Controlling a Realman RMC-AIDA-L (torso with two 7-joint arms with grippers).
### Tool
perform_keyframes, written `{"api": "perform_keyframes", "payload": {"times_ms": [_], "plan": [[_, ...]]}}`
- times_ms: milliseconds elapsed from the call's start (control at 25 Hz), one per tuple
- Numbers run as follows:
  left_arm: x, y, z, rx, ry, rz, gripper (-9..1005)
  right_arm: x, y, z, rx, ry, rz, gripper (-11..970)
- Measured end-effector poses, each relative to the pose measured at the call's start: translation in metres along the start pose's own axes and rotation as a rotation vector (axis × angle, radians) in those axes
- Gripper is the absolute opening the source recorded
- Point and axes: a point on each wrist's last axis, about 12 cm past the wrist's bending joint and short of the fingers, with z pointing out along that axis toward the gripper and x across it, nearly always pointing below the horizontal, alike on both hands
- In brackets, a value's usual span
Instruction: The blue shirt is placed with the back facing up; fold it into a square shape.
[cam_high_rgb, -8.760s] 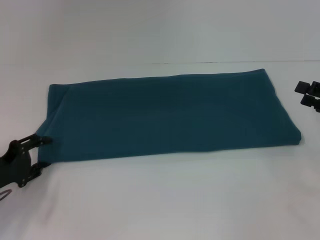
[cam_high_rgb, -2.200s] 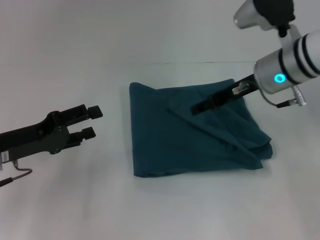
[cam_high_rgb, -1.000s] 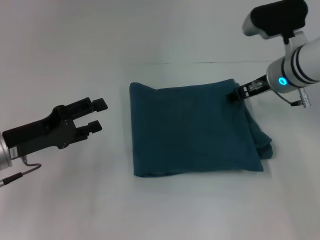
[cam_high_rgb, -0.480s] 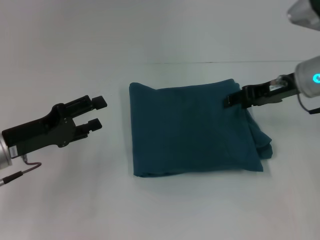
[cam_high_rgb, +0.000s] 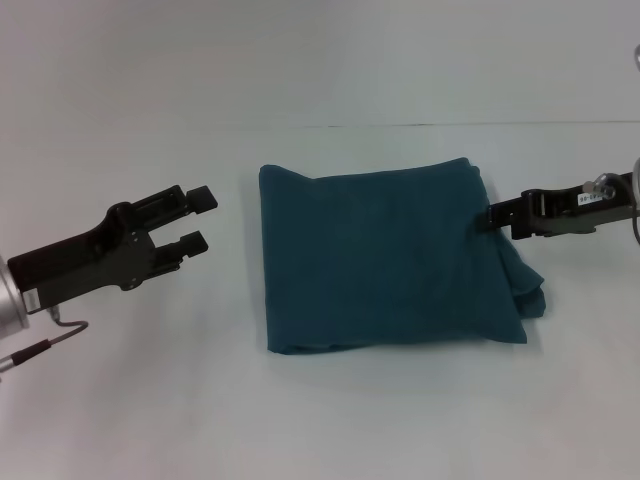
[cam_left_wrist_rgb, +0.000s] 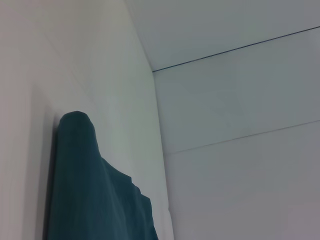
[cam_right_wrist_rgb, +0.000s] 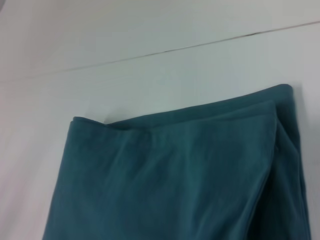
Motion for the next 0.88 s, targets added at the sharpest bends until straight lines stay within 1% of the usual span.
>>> {"api": "perform_keyframes", "payload": {"times_ms": [360,680,880], "plan": [[0.001,0.001,-0.001,0.003,-0.006,-0.005,814,0.010,0.001,0.025,0.021,-0.003,0.000,646],[0.002,0.001,0.002,0.001,-0.011,-0.007,813,0.015,0.007,0.033,0.004,0.007,-0.012,644],[0.001,0.001,0.003,0.002,-0.011,-0.005,813,0.014,0.009,0.035,-0.002,0.003,-0.023,643]]}}
